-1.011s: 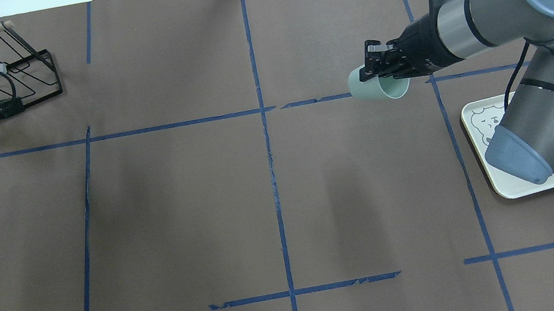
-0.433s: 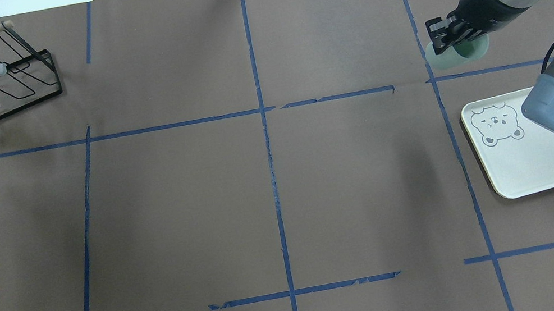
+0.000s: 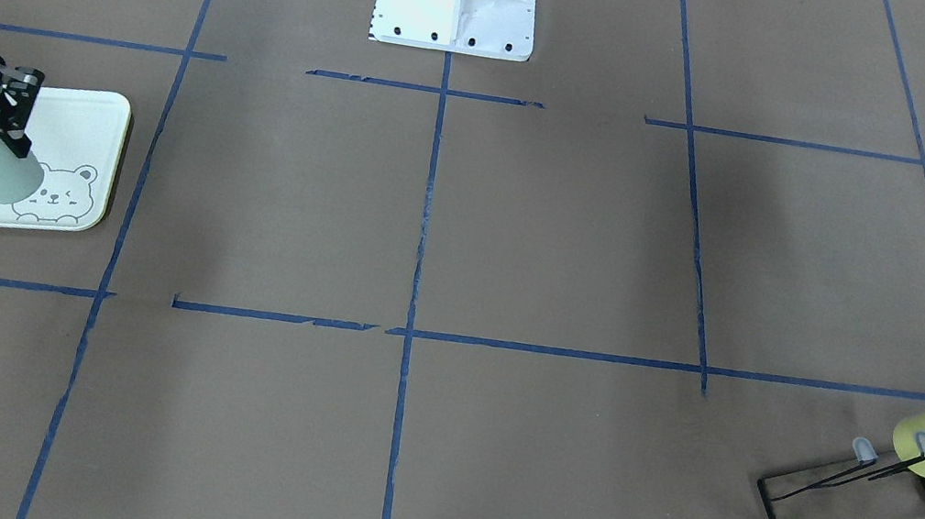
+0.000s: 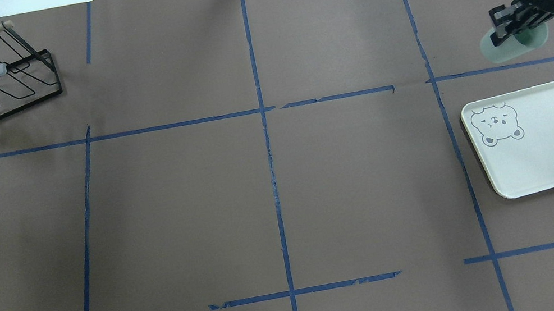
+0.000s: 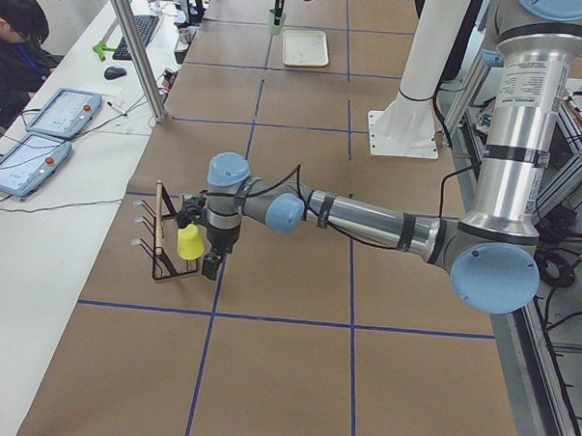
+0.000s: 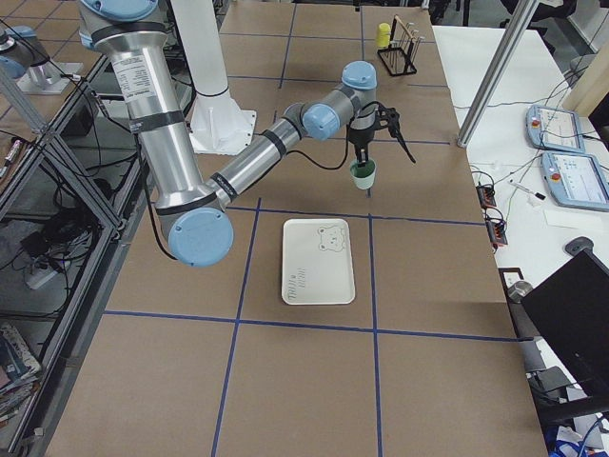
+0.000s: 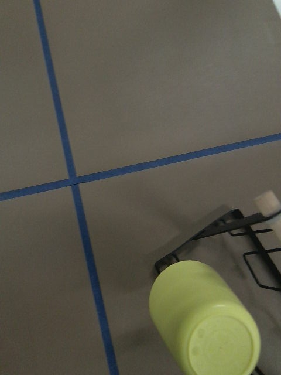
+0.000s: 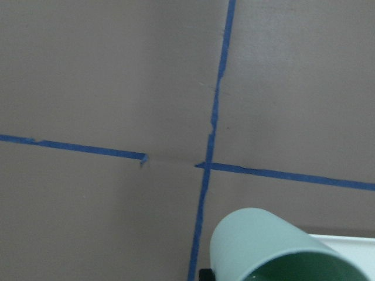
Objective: Left arm grabs green cup and hands to right arm on tray
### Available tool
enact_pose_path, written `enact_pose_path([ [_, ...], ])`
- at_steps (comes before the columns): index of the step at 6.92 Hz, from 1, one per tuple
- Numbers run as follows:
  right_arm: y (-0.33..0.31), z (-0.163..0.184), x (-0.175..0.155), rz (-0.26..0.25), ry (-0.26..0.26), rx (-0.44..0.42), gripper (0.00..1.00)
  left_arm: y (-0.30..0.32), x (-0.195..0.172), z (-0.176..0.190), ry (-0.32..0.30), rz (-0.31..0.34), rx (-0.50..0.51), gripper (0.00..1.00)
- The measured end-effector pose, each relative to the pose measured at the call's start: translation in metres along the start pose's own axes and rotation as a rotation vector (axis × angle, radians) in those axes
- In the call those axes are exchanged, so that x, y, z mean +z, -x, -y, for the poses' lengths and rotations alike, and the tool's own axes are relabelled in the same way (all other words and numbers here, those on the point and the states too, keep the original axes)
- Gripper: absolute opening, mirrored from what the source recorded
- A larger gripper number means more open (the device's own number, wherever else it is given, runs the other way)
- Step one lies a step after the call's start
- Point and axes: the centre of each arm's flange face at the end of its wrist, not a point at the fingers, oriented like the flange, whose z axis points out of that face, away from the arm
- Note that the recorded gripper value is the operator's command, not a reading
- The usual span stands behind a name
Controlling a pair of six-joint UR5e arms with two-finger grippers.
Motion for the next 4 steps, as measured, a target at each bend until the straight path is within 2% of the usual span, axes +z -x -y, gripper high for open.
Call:
enact_pose_path([
  [1,-0.035,-0.015,0.007,-0.015,0.031,0.006,0.01,0.01,-0.002,-0.016,0.022,-0.072,-0.037,1.0],
  [2,-0.065,-0.033,0.02,-0.033,0.058,0.026,0.01,0.018,-0.002,-0.032,0.035,-0.111,-0.049,1.0],
  [4,-0.105,-0.052,0.055,-0.043,0.073,0.056,0.02,0.023,0.0,-0.046,0.04,-0.129,-0.047,1.0],
])
